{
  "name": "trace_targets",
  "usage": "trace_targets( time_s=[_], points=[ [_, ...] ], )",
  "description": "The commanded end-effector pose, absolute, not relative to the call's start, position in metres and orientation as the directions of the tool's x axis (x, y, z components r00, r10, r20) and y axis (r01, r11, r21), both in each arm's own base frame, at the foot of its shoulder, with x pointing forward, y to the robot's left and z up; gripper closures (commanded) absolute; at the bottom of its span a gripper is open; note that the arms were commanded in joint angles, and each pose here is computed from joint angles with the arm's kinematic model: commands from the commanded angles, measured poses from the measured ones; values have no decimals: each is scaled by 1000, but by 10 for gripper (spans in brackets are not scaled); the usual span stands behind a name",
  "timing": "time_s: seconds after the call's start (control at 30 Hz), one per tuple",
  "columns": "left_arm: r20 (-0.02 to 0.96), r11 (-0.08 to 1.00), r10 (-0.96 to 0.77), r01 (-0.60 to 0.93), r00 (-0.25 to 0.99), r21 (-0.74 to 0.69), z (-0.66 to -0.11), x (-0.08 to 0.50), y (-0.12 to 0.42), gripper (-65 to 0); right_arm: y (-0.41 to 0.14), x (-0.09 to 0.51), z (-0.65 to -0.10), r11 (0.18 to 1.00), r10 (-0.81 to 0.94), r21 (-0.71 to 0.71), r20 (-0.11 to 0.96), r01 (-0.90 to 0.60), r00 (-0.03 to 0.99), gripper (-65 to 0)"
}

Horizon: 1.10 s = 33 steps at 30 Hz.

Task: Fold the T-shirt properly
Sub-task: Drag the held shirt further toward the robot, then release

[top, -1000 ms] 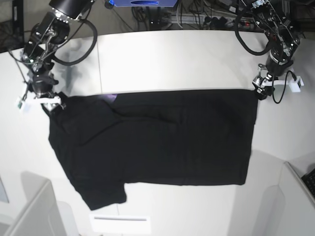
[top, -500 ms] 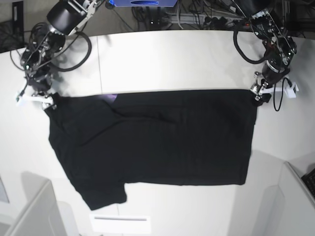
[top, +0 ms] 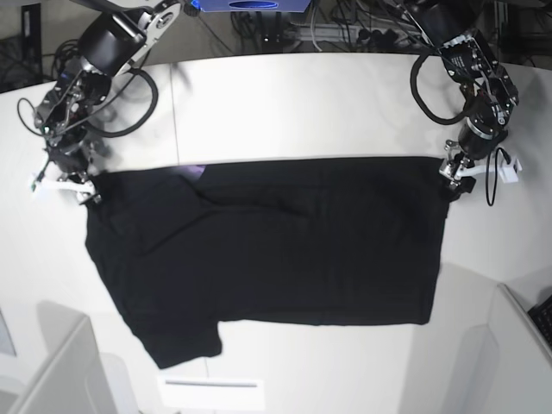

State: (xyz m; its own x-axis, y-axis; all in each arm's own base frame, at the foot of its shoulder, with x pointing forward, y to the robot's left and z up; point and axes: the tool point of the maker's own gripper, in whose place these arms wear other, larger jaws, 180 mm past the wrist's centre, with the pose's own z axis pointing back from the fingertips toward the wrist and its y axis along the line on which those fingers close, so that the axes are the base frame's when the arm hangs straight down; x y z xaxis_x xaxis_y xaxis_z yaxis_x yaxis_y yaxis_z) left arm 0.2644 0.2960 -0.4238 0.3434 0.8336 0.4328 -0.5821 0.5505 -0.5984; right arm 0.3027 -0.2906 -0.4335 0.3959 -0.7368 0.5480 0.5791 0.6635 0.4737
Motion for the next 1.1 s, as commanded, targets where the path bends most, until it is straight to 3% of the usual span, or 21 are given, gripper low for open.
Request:
trace_targets(
  time_s=[0.0, 0.07, 0.13, 0.33, 0.4, 0.6, 0.63, 1.07],
  points=[
    [372, 537, 843, -636, 388, -554, -442, 248, 290, -453, -288, 304, -435, 664, -739, 476, 532, 576, 412, -419],
    [365, 534, 846, -640, 390, -553, -445, 247, 290, -436, -286, 303, -439, 660, -744, 479, 521, 579, 418, -419],
    [360, 531, 847, -641, 390, -554, -446, 247, 289, -360, -283, 302, -445, 656, -749, 478, 507, 584, 426, -419],
    [355, 530, 848, -641, 394, -556, -446, 247, 288, -10, -281, 300, -451, 651, -755, 478, 493, 590, 433, -411],
    [355, 530, 848, -641, 394, -556, -446, 247, 288, 0, -281, 300, -451, 651, -754, 478, 494, 590, 432, -354],
    [354, 553, 833, -628, 425, -548, -447, 248, 281, 0, -292, 304, -444, 654, -745, 474, 538, 589, 394, -23],
    [365, 578, 816, -612, 449, -539, -445, 250, 279, 0, -298, 304, -442, 659, -740, 468, 547, 589, 392, 0],
    [476, 709, 706, -522, 525, -475, -407, 243, 286, 0, -314, 279, -420, 706, -689, 403, 578, 582, 437, 0]
  ],
)
